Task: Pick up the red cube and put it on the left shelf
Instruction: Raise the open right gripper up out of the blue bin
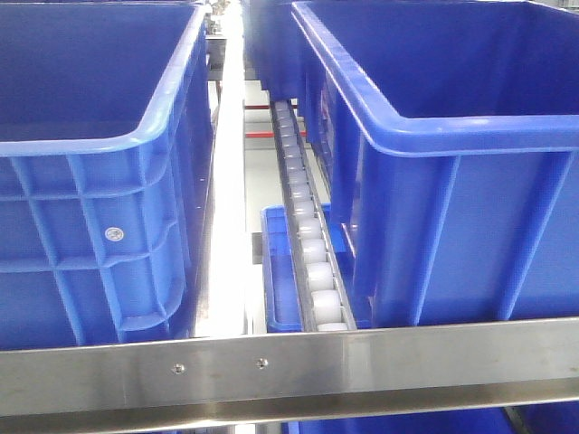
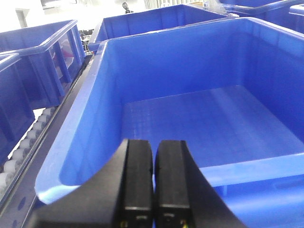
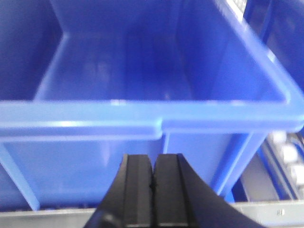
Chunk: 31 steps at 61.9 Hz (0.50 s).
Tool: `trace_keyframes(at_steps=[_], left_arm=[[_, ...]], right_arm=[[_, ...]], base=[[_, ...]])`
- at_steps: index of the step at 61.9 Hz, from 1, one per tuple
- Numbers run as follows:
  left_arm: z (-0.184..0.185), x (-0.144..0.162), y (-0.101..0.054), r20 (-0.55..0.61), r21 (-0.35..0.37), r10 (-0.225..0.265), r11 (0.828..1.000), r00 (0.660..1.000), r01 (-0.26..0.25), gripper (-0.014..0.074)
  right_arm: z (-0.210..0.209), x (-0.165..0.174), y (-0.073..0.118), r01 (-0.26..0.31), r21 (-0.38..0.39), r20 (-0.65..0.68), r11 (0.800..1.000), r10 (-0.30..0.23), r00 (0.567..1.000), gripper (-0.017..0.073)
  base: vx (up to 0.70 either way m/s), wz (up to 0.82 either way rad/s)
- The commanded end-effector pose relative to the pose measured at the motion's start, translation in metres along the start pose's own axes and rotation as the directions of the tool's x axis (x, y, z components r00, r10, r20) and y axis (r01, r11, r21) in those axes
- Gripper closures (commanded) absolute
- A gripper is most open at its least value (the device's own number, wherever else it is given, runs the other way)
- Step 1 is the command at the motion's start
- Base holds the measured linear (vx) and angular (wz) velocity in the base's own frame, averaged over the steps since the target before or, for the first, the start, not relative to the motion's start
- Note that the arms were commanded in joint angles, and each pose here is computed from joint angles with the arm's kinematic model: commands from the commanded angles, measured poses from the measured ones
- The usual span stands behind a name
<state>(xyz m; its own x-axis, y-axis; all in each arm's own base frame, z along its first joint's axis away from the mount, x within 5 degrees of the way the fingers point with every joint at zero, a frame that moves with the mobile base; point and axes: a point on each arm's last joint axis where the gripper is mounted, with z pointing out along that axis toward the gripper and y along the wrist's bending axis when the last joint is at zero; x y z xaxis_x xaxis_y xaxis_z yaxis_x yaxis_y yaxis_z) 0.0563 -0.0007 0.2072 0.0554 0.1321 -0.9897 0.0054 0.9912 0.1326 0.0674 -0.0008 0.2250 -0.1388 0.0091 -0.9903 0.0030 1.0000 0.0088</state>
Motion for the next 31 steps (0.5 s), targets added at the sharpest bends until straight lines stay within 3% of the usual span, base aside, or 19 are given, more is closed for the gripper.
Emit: trace_keyframes(at_steps=[1,31], left_arm=[[0.000,-0.001,0.000,0.071,-0.009,-0.004,1.000,0.997,0.005,0.0488],[0.000,-0.001,0.000,0.071,-0.009,-0.004,1.000,0.997,0.005,0.0488]], right_arm=[[-0.005,-0.019,0.001,0.023,-0.008,0.145,1.000,-0.022,0.989,0.0503],[0.002,0.021,0.001,0.025,-0.006,0.023,1.000,-0.025,0.999,0.0503]], base=[[0.00,0.00],[0.01,0.05]])
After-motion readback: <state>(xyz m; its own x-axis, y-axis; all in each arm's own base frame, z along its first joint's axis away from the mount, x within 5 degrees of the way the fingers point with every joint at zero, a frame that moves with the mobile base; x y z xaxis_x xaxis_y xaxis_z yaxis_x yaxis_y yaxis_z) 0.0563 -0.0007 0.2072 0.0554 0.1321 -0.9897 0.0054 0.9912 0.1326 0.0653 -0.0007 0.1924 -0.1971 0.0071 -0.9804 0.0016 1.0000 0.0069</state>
